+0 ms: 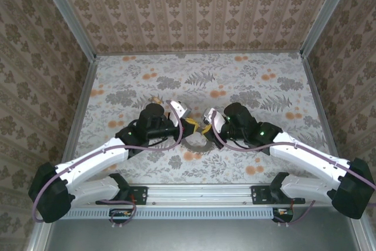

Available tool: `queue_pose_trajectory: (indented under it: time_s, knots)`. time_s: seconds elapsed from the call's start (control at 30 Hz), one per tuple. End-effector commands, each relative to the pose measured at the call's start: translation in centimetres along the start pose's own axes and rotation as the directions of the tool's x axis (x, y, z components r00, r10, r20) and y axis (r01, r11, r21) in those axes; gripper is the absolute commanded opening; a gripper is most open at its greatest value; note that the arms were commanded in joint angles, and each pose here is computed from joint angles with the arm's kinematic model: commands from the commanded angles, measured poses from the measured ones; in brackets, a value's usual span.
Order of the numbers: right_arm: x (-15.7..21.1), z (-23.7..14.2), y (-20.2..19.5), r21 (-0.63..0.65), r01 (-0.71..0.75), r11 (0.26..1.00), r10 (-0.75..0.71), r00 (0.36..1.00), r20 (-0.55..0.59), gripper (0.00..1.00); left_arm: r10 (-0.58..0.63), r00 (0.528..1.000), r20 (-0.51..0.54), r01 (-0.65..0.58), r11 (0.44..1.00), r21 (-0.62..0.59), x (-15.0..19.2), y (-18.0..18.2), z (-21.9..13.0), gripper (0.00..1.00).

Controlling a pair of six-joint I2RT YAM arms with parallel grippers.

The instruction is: Put the keys on the keyring

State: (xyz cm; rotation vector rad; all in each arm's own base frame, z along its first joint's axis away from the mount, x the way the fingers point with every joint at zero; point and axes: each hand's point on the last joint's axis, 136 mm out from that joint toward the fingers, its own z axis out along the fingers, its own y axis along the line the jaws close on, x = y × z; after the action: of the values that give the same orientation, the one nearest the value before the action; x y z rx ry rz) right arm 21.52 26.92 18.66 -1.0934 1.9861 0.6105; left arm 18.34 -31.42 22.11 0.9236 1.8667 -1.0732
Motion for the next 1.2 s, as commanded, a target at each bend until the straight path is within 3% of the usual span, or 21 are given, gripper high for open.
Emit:
queue_pose_trajectory:
  time_s: [0.0,0.5,0.9,1.03,1.17]
  knots:
    - [-2.2,-1.0,-1.1,0.102,0.040,0.994,-0.052,0.992,0.112,0.00,-0.070,0.995,0.065,0.071,0.997,-0.005,-1.8,0.0,-0.2,0.00]
    - [-3.8,-2.6,-3.3,0.364,0.052,0.930,-0.119,0.979,0.164,0.00,-0.146,0.989,-0.040,0.144,0.989,-0.046,-1.2,0.5,1.0,0.00]
    - [-4.6,-4.3,-5.0,0.485,0.039,0.874,-0.141,0.974,0.177,0.00,-0.262,0.959,-0.110,0.252,0.963,-0.098,-0.3,1.1,2.1,0.00]
    - [-4.7,-4.8,-5.2,0.500,0.032,0.865,-0.142,0.973,0.184,0.00,-0.269,0.957,-0.112,0.255,0.959,-0.123,-0.3,1.4,2.0,0.00]
    - [-4.5,-4.0,-3.9,0.426,0.056,0.903,-0.142,0.975,0.173,0.00,-0.238,0.966,-0.097,0.225,0.967,-0.122,-0.9,1.4,1.9,0.00]
